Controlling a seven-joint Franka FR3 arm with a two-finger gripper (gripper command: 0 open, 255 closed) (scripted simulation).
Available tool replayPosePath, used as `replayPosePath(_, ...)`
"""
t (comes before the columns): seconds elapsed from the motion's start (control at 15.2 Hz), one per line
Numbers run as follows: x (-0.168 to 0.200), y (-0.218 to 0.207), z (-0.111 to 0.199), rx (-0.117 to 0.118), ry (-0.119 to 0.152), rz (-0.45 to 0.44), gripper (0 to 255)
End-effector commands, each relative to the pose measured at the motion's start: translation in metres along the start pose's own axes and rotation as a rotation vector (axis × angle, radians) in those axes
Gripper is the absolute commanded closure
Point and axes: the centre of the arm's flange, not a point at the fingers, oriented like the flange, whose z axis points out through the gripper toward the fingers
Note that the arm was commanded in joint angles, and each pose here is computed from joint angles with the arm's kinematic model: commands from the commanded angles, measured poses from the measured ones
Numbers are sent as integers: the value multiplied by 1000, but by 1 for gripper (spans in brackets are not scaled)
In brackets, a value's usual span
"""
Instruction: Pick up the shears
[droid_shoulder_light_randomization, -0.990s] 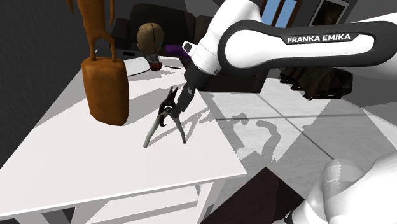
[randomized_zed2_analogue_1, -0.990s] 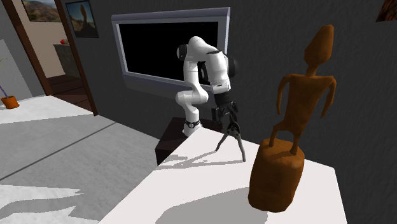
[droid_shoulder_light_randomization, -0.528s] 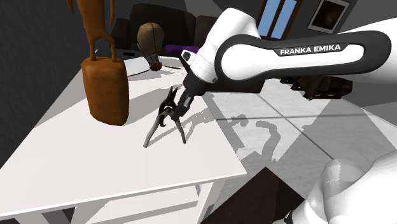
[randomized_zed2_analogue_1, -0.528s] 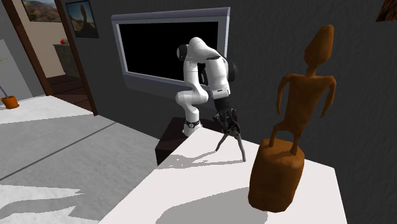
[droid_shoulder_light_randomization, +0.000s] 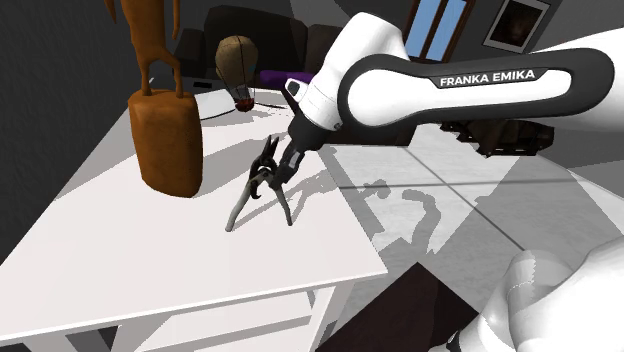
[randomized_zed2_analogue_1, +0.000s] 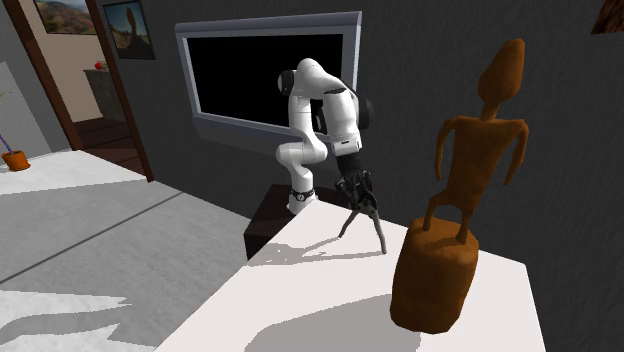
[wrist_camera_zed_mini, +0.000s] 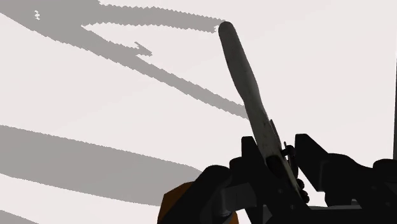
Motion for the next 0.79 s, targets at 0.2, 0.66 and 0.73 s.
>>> replayPosePath(0.2, 8, 0, -19, 1, -1, -1, 255)
replayPosePath(0.66, 21, -1, -53, 1, -1, -1, 255)
replayPosePath(0.73, 23, -1, -58, 1, -1, -1, 255)
